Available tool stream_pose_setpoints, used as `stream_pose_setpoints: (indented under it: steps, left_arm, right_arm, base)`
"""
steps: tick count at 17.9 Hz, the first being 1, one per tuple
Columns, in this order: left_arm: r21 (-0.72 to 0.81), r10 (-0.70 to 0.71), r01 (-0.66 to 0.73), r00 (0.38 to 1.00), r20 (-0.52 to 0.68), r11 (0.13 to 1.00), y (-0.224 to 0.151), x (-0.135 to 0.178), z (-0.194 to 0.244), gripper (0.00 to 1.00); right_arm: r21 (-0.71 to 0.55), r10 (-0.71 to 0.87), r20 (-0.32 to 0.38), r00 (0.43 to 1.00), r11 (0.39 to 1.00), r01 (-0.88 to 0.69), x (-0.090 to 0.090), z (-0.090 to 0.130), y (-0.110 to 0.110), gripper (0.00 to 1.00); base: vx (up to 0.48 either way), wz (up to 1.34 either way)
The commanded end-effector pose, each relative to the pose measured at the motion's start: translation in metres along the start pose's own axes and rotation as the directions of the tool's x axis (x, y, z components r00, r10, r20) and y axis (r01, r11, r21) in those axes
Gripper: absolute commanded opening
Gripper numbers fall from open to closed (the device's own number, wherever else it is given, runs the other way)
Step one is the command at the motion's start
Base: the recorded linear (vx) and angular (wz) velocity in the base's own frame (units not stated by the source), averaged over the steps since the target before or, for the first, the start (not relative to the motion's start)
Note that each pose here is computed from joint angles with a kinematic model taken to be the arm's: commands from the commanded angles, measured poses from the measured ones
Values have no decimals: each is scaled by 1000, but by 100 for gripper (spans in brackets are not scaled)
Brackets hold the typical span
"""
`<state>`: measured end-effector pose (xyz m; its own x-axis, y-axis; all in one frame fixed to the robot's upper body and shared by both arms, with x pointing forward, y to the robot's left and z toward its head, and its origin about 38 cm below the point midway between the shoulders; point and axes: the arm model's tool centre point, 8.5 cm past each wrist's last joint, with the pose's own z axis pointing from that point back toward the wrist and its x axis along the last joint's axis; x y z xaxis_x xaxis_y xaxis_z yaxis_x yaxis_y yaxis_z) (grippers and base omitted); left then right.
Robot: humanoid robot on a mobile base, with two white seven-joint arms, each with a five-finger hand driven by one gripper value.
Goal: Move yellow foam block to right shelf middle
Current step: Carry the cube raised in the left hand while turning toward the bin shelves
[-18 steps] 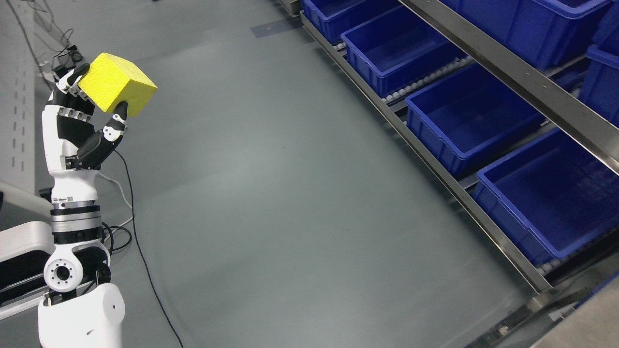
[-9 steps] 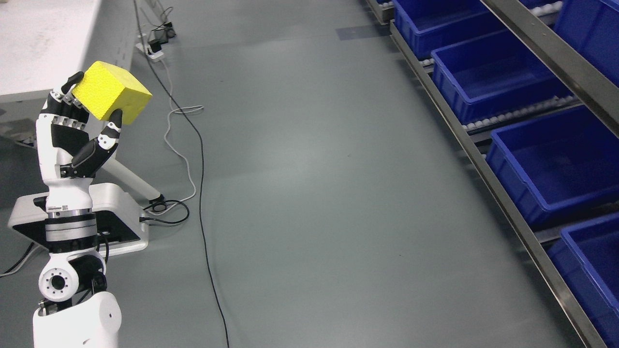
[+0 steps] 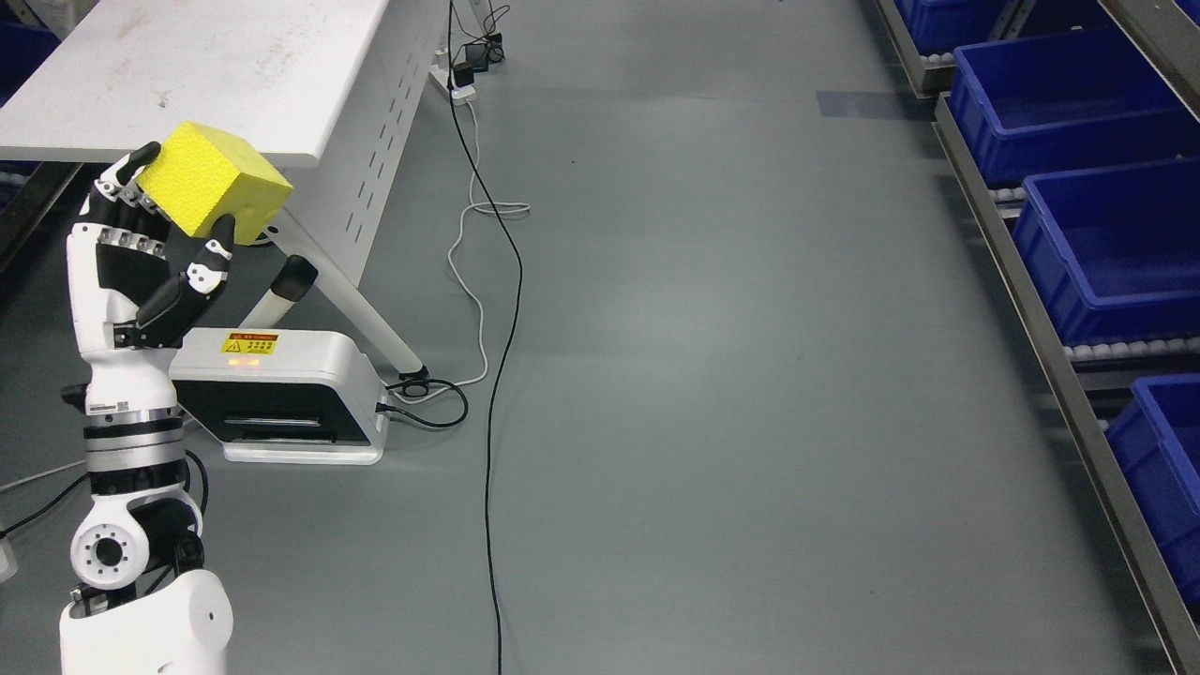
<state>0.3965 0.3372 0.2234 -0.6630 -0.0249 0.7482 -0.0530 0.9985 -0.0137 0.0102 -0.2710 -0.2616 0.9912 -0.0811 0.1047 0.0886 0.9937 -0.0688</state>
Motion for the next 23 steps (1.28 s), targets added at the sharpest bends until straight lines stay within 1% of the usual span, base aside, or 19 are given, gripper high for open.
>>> stream_pose_setpoints:
  steps: [1, 7, 23]
  left_arm:
    - [-16, -13, 13, 1000, 5, 1000, 2, 4, -2, 2]
    - [-29, -6, 6, 1000, 2, 1000, -3, 2, -2, 2]
    - [-36, -3, 3, 1000, 0, 999, -6, 1, -2, 2]
  right_arm:
    - [-17, 1, 21, 1000, 1000, 0, 9, -1, -11, 100]
    - [-17, 1, 21, 1000, 1000, 0, 9, -1, -11, 100]
    - [-17, 1, 21, 1000, 1000, 0, 9, -1, -11, 100]
  base:
    - [268, 188]
    - [275, -24]
    - [342, -334]
